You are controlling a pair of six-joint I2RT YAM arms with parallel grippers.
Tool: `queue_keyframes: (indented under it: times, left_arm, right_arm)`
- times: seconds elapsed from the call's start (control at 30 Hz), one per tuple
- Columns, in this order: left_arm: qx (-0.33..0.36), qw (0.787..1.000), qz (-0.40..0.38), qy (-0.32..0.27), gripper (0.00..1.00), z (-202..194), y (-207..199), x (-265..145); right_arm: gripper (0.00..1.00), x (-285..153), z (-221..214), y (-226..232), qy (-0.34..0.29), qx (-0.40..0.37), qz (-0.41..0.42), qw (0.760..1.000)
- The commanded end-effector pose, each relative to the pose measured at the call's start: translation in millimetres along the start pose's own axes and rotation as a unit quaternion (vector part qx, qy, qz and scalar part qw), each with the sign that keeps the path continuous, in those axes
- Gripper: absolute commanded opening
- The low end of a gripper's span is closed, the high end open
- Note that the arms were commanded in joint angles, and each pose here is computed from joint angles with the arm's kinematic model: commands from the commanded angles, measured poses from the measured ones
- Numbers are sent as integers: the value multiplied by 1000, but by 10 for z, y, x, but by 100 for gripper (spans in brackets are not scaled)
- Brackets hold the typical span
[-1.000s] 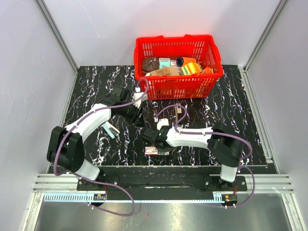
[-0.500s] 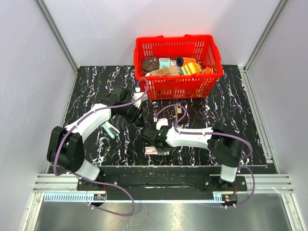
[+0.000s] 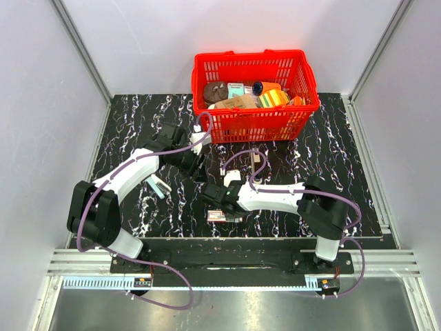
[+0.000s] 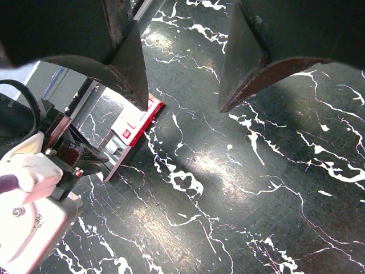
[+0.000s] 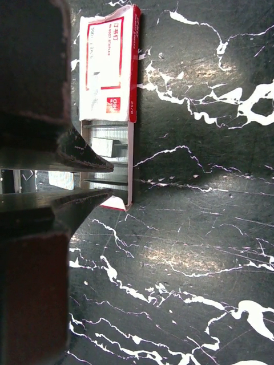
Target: Unload the staples from the stapler
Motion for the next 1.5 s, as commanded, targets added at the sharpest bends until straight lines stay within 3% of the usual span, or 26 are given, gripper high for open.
queue_keyframes:
  times: [0.0,0.57,0.97,1.33,1.47]
  left_arm:
    - [15,1000,-11,-22,56,104,-53,-31]
    - [14,1000,-10,-21,57,118,-58,-46]
    - [21,1000,-10,-21,57,150,-89,-108]
    - [22,999,-12,-20,57,154,-98,-107]
    - [23,999,-11,-22,57,158,-94,-116]
  right_arm:
    - [17,-101,32,39,-11,6,5,1000]
    - [17,-85,-13,63,-5,-2,4,1000]
    - [27,-78,-16,83,-1,-6,4,1000]
    - [27,-142,35,32,-14,3,2,1000]
    - [28,-291,85,-15,-32,25,43,998]
Point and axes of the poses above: each gripper's point midway between its finger pads, its own x axis out along the fingers, its own y axis along the line the jaws close on, z = x × y, the point moved 3 cm from there along -x, back along the fingers, and after that the axes turned 4 degrees about x, right-handed, at the moved point
